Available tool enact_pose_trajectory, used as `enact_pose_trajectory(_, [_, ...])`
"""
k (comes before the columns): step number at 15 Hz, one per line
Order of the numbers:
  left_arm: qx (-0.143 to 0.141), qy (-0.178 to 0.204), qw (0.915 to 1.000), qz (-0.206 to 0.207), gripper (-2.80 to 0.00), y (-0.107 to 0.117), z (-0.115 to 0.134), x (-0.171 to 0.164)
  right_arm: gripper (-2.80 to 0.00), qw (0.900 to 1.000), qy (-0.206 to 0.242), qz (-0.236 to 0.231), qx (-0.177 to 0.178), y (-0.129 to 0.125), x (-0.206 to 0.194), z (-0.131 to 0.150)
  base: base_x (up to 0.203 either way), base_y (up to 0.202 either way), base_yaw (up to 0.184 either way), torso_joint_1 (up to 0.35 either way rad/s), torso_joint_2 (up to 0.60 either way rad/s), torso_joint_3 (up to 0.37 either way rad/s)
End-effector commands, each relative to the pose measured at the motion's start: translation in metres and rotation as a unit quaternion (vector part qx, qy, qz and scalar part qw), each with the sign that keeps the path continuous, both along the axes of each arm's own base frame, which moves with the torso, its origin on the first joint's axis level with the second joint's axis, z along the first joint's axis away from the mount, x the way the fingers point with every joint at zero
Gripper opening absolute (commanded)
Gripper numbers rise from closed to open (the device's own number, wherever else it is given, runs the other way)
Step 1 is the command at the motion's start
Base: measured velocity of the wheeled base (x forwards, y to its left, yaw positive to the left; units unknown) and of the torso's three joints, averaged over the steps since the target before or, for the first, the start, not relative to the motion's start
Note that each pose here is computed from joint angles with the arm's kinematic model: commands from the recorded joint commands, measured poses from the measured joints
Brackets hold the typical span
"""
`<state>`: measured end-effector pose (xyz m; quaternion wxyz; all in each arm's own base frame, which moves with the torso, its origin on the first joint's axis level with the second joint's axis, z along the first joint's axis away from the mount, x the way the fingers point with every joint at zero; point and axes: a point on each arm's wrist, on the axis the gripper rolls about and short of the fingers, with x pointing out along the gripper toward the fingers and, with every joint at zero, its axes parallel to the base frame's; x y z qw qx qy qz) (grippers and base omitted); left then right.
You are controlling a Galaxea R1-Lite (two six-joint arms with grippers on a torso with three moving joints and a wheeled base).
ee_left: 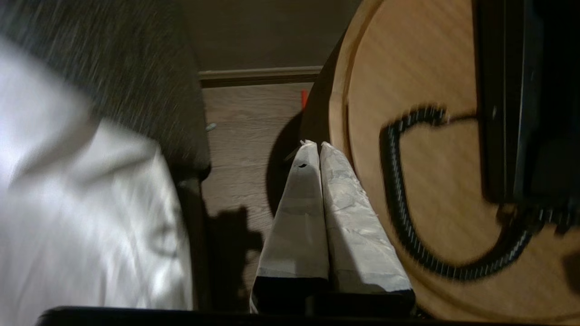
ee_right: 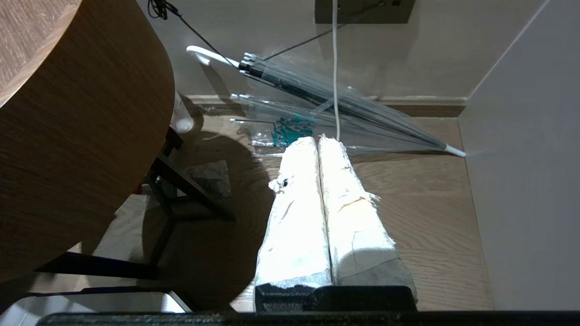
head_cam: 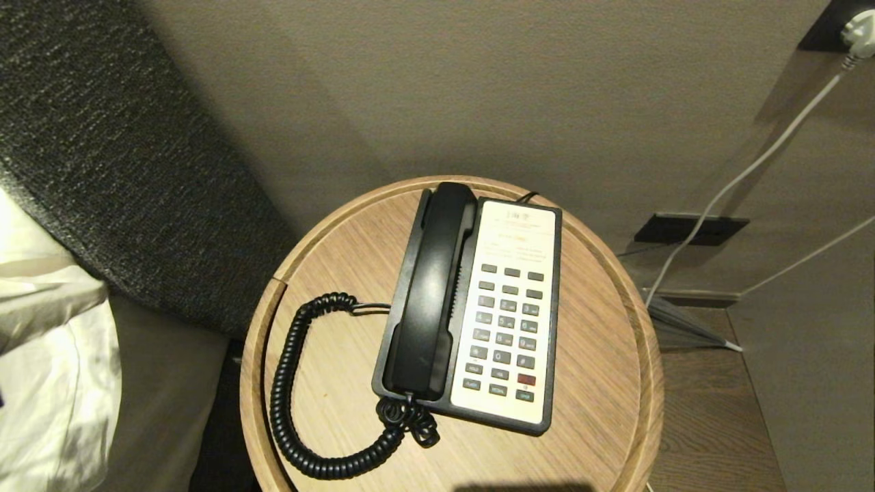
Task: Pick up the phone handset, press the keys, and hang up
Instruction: Pick up the desk phone handset
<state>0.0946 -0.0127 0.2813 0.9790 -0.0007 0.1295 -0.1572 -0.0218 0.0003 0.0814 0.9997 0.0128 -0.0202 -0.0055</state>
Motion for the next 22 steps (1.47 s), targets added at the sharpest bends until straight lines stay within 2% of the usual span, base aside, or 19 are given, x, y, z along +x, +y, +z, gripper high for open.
enact_pose_trajectory(1, [0.007, 0.089, 0.9949, -0.046, -2.80, -0.031, 0.003, 0.089, -2.80, 1.000, 0.010, 0.000, 0.000, 0.000, 0.002, -0.006, 0.000, 0.000, 0.000, 0.000, 0.00, 0.000])
enact_pose_trajectory(3, [0.004, 0.104, 0.9904, -0.091, -2.80, -0.069, 0.011, 0.100, -2.80, 1.000, 0.010, 0.000, 0.000, 0.000, 0.001, -0.006, 0.000, 0.000, 0.000, 0.000, 0.00, 0.000])
enact_pose_trajectory(4, [0.001, 0.114, 0.9885, -0.100, -2.80, -0.085, 0.015, 0.097, -2.80, 1.000, 0.009, 0.000, 0.000, 0.000, 0.001, -0.006, 0.000, 0.000, 0.000, 0.000, 0.00, 0.000])
enact_pose_trajectory(6, [-0.010, 0.147, 0.9832, -0.109, -2.80, -0.099, 0.031, 0.083, -2.80, 1.000, 0.009, 0.000, 0.000, 0.000, 0.001, -0.005, 0.000, 0.000, 0.000, 0.000, 0.00, 0.000])
enact_pose_trajectory(7, [-0.007, 0.168, 0.9789, -0.116, -2.80, -0.104, 0.038, 0.073, -2.80, 1.000, 0.010, 0.000, 0.000, 0.000, 0.001, -0.006, 0.000, 0.000, 0.000, 0.000, 0.00, 0.000])
enact_pose_trajectory(9, [0.005, 0.166, 0.9791, -0.117, -2.80, -0.113, 0.048, 0.062, -2.80, 1.000, 0.009, 0.000, 0.000, 0.000, 0.001, -0.005, 0.000, 0.000, 0.000, 0.000, 0.00, 0.000])
enact_pose_trajectory(10, [0.016, 0.163, 0.9790, -0.121, 0.00, -0.118, 0.050, 0.057, -2.80, 1.000, 0.010, 0.000, 0.000, 0.000, 0.002, -0.006, 0.000, 0.000, 0.000, 0.000, 0.00, 0.000])
enact_pose_trajectory(13, [0.046, 0.170, 0.9707, -0.164, 0.00, -0.141, 0.046, 0.040, -2.80, 1.000, 0.009, 0.000, 0.000, 0.000, 0.001, -0.005, 0.000, 0.000, 0.000, 0.000, 0.00, 0.000])
enact_pose_trajectory(16, [0.089, 0.159, 0.9747, -0.129, 0.00, -0.165, 0.034, 0.042, -2.80, 1.000, 0.010, 0.000, 0.000, 0.000, 0.001, -0.006, 0.000, 0.000, 0.000, 0.000, 0.00, 0.000])
enact_pose_trajectory(18, [0.105, 0.158, 0.9730, -0.132, 0.00, -0.174, 0.030, 0.039, -2.80, 1.000, 0.009, 0.000, 0.000, 0.000, 0.001, -0.005, 0.000, 0.000, 0.000, 0.000, 0.00, 0.000])
enact_pose_trajectory(20, [0.123, 0.155, 0.9741, -0.110, 0.00, -0.180, 0.024, 0.043, -2.80, 1.000, 0.009, 0.000, 0.000, 0.000, 0.001, -0.005, 0.000, 0.000, 0.000, 0.000, 0.00, 0.000])
enact_pose_trajectory(22, [0.130, 0.150, 0.9738, -0.111, 0.00, -0.188, 0.022, 0.041, -2.80, 1.000, 0.009, 0.000, 0.000, 0.000, 0.001, -0.005, 0.000, 0.000, 0.000, 0.000, 0.00, 0.000])
